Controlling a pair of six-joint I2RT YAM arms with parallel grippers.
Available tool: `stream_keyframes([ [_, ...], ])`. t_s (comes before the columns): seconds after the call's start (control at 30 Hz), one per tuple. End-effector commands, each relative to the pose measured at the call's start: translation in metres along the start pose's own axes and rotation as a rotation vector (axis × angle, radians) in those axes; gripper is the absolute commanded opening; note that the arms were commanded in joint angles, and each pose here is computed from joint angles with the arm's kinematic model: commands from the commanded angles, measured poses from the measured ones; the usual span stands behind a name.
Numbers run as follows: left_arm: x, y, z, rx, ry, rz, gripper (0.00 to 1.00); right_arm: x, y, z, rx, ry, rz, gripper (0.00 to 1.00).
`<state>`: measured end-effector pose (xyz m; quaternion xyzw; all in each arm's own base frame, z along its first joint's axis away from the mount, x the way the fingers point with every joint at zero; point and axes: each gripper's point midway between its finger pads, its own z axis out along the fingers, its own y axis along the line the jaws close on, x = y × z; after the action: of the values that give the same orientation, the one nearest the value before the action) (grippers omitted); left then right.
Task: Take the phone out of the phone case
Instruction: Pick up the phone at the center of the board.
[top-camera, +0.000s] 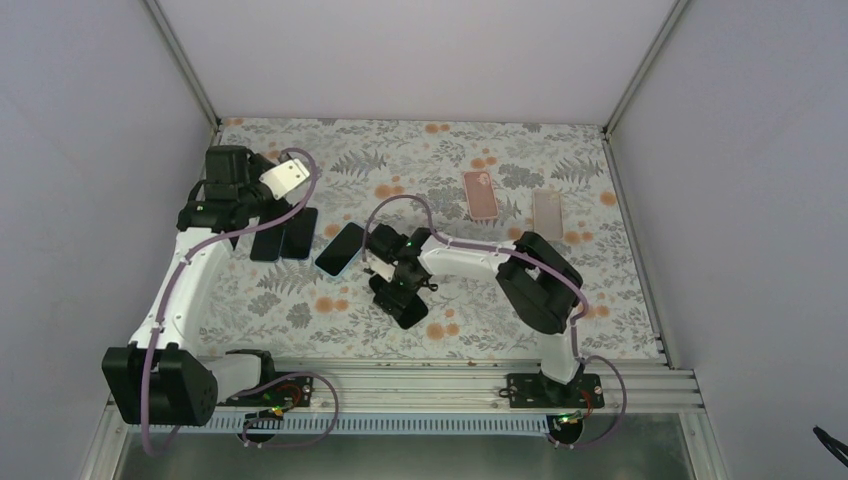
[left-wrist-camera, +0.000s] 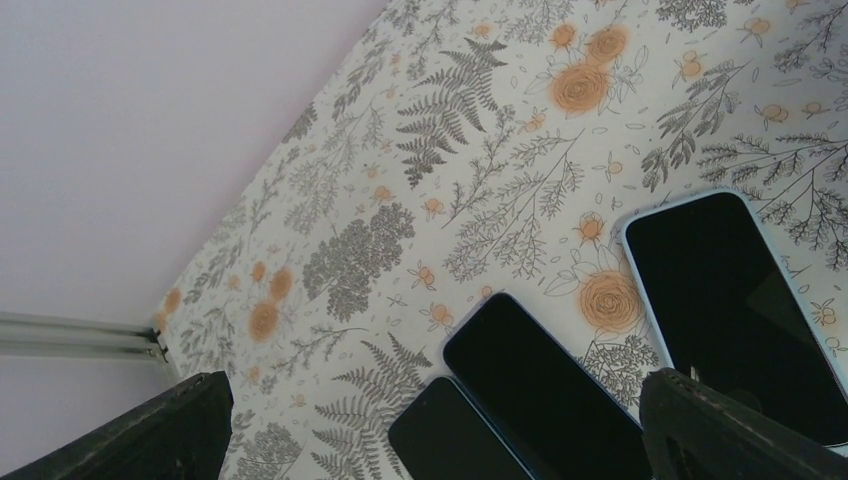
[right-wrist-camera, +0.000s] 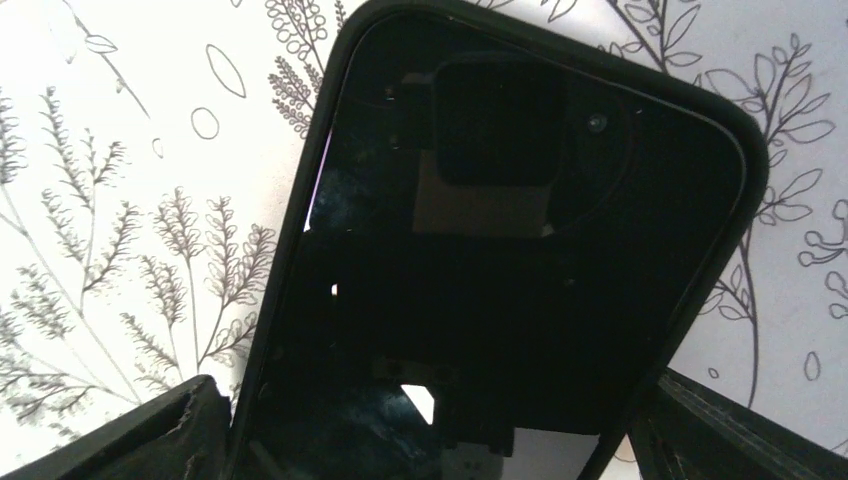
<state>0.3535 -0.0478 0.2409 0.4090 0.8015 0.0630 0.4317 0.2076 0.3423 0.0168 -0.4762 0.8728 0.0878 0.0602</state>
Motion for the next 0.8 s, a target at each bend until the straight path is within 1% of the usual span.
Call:
stream_keyframes([
  [0.0, 0.005, -0.001, 0.008, -0.004, 0.001, -0.018, 1.0, 0.026, -0.012, 0.039, 0.1, 0.099, -0.027, 1.0],
  [0.17, 0.013, -0.004, 0.01, -0.016, 0.014, 0.001, 1.0, 0.05, -0.035, 0.048, 0.225, 0.136, -0.118, 1.0],
  [0.3, 0.015, -0.006, 0.011, -0.016, 0.013, 0.002, 1.0, 0.073, -0.04, 0.051, 0.233, 0.182, -0.183, 1.0],
  [0.33, 0.013, -0.007, 0.012, -0.009, 0.007, 0.001, 1.0, 0.078, -0.041, 0.051, 0.23, 0.188, -0.204, 0.98],
  [0.37, 0.012, -0.008, 0.012, -0.003, 0.001, -0.001, 1.0, 0.081, -0.042, 0.051, 0.23, 0.187, -0.22, 0.94],
  [0.5, 0.006, -0.013, 0.012, 0.04, -0.023, -0.017, 1.0, 0.09, -0.054, 0.05, 0.227, 0.197, -0.196, 0.7],
  [0.57, 0.004, -0.016, 0.012, 0.061, -0.026, -0.024, 1.0, 0.091, -0.06, 0.049, 0.23, 0.206, -0.175, 0.65],
  [0.67, -0.001, -0.023, 0.012, 0.107, -0.036, -0.034, 1.0, 0.088, -0.068, 0.044, 0.245, 0.193, -0.166, 0.64],
  [0.77, -0.005, -0.051, 0.016, 0.259, -0.035, -0.064, 1.0, 0.067, -0.074, 0.028, 0.256, 0.121, -0.161, 0.64],
])
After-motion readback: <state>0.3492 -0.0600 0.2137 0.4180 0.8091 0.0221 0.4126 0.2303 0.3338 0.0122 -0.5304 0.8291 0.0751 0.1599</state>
